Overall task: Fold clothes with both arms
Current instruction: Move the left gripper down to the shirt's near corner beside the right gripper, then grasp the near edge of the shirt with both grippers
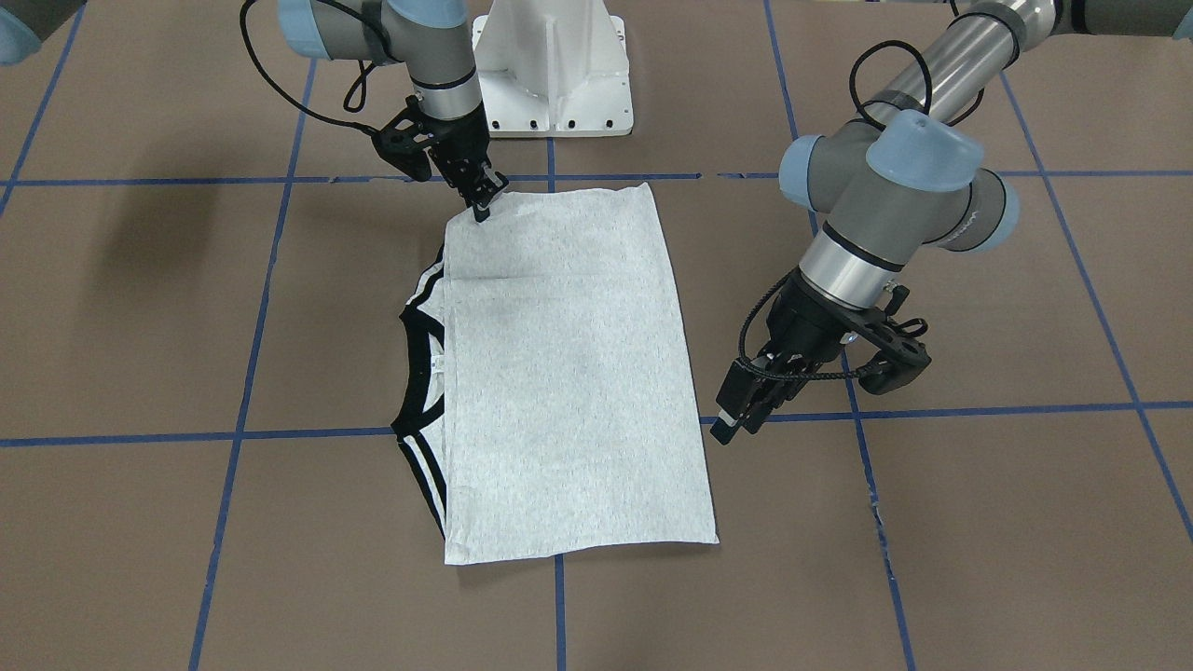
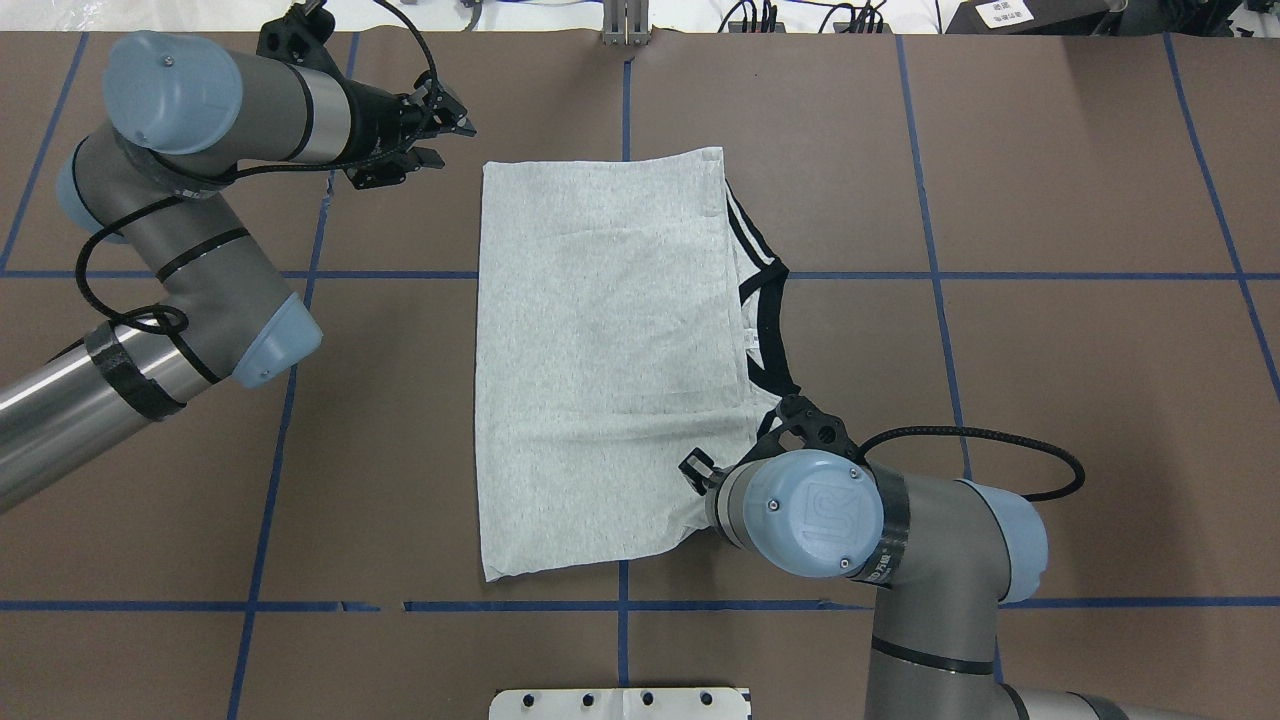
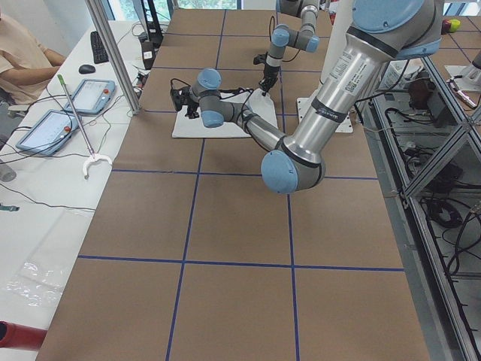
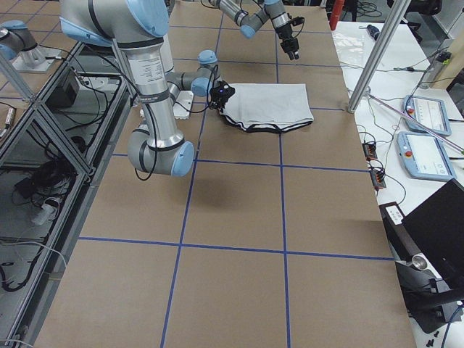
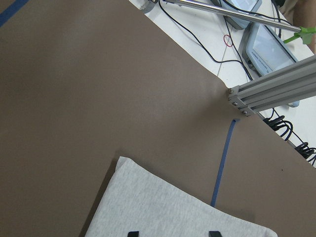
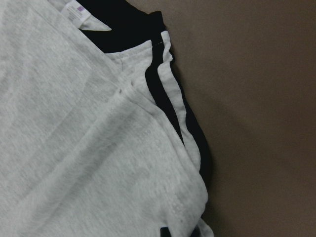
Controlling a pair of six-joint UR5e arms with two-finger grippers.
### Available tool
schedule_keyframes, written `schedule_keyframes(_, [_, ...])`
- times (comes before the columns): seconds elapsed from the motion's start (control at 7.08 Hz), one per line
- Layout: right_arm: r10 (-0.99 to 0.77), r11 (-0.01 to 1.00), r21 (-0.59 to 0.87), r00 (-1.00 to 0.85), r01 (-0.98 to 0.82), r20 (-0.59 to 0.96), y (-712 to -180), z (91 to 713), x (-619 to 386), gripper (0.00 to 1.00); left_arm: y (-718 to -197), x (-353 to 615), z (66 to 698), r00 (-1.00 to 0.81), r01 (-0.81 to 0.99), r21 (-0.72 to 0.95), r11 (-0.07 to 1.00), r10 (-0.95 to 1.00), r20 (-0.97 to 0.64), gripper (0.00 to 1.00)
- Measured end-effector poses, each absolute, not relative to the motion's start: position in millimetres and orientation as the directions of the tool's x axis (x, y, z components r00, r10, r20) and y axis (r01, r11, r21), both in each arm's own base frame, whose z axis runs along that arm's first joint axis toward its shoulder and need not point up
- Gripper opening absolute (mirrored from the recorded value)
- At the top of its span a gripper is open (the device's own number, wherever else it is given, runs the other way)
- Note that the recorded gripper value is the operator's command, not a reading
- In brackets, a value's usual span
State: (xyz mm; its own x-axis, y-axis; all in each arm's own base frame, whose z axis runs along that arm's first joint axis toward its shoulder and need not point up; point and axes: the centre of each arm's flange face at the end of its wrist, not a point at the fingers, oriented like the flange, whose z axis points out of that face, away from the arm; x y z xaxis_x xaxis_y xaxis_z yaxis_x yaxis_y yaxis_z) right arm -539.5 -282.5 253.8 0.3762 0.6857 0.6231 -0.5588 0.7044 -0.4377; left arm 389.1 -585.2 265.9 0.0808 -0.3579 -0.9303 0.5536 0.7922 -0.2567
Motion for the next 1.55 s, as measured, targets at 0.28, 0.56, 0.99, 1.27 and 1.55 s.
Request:
schedule_keyframes(0.28, [0.691, 0.701, -0.454, 0.366, -0.550, 0.623, -281, 248, -533, 0.00, -525, 400, 266, 0.011, 0.508, -0.364, 0.781, -0.429, -0.903, 0.61])
schedule_keyframes(0.56, [0.690, 0.707, -0.477, 0.359, -0.522, 0.629, -266, 237, -529, 0.00, -424, 431, 269, -0.001, 0.471, -0.452, 0.758, -0.511, -0.859, 0.61])
schedule_keyframes(0.99, [0.686, 0.714, -0.483, 0.367, -0.507, 0.628, -255, 237, -528, 0.00, -321, 480, 273, 0.082, 0.448, -0.527, 0.722, -0.620, -0.780, 0.64])
schedule_keyframes(1.27, [0.686, 0.714, -0.482, 0.371, -0.508, 0.626, -254, 239, -529, 0.00, -279, 506, 297, 0.178, 0.471, -0.511, 0.719, -0.645, -0.744, 0.69])
schedule_keyframes(1.55, [0.686, 0.714, -0.481, 0.371, -0.508, 0.626, -254, 239, -529, 0.00, -251, 522, 306, 0.244, 0.467, -0.496, 0.732, -0.646, -0.724, 0.69])
